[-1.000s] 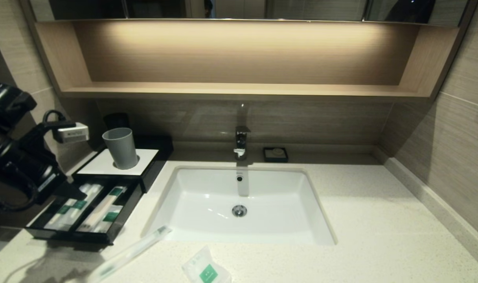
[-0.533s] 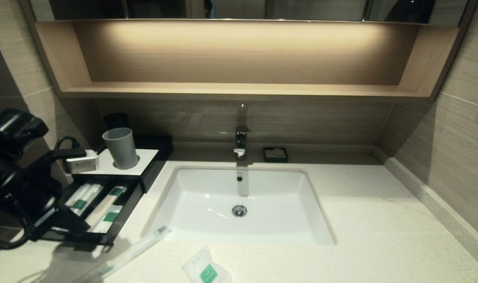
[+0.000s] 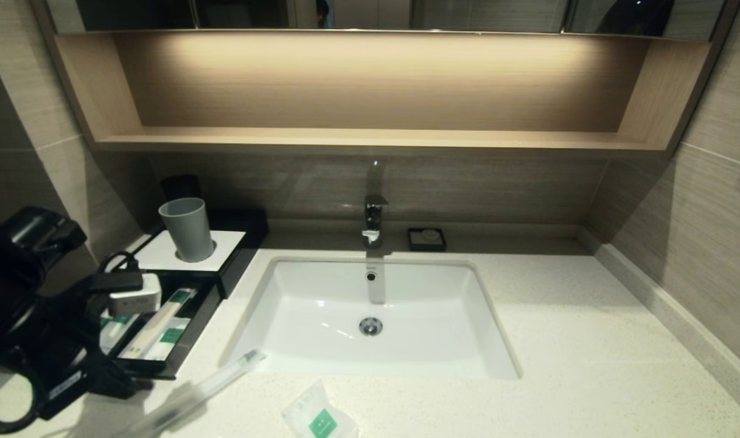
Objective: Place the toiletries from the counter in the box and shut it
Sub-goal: Pick up the bathroom toiletry
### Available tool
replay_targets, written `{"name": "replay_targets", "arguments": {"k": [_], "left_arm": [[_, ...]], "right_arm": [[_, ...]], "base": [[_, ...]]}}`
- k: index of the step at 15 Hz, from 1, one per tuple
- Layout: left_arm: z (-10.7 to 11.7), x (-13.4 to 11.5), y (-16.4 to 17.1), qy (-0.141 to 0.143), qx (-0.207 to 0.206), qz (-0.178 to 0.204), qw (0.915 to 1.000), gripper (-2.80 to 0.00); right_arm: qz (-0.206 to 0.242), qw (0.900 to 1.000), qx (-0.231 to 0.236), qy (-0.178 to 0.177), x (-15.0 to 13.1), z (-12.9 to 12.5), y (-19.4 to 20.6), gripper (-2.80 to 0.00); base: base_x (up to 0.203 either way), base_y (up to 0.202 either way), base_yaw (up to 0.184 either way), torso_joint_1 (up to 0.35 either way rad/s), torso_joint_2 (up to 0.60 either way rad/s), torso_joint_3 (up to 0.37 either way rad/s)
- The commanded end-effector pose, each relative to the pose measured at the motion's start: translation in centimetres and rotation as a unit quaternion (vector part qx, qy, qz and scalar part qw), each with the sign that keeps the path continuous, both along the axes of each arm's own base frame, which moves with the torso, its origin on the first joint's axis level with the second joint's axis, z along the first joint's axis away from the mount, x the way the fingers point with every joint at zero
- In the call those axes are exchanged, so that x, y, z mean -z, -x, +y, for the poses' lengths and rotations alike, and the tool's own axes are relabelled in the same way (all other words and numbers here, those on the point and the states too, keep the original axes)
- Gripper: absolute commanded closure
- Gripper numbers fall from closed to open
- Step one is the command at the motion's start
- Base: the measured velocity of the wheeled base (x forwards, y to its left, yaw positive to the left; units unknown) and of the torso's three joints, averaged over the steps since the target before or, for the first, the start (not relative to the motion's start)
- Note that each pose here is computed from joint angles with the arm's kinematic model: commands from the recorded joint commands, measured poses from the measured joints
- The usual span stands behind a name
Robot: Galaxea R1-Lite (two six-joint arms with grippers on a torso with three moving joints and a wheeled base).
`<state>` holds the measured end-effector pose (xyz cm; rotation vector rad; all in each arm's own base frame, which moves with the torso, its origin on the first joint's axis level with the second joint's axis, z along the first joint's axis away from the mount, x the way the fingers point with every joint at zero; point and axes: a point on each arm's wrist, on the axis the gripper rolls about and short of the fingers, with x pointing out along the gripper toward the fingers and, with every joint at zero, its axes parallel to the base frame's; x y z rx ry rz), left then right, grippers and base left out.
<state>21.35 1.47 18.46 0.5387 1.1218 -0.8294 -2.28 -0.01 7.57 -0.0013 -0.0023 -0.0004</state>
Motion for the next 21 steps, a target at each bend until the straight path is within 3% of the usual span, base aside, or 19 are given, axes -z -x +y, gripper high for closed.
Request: {"name": "replay_targets", "arguments": {"k": [1,8,10,18,21], "left_arm": [[0.0,1.0,0.1,-0.002,0.003,0.011,0.9999,0.00],[0.2,3.8,-0.9,-0.017,0.001,-0.017,0.9997,0.00],[-0.1,4.2,-1.8,-0.020,0.006,-0.040,0.9990,0.00],[-4.0,3.2,-4.0,-0.001,0.043,-0.082,0.9957,0.00],[-5.2,3.1,-5.6,0.007,0.042,-0.078,0.9960,0.00]], "right_arm": [[0.000,1.000,0.000,0.000,0.0,0.0,0.0,0.00],[0.000,1.000,0.000,0.000,0.0,0.0,0.0,0.00],[0.000,1.000,0.000,0.000,0.0,0.0,0.0,0.00],[0.000,1.000,0.000,0.000,0.0,0.0,0.0,0.00],[0.000,1.000,0.000,0.000,0.0,0.0,0.0,0.00]], "base": [[0.000,0.000,0.000,0.000,0.00,0.000],[0.000,0.000,0.000,0.000,0.00,0.000],[0.000,0.000,0.000,0.000,0.00,0.000],[0.000,0.000,0.000,0.000,0.00,0.000],[0.000,0.000,0.000,0.000,0.00,0.000]]}}
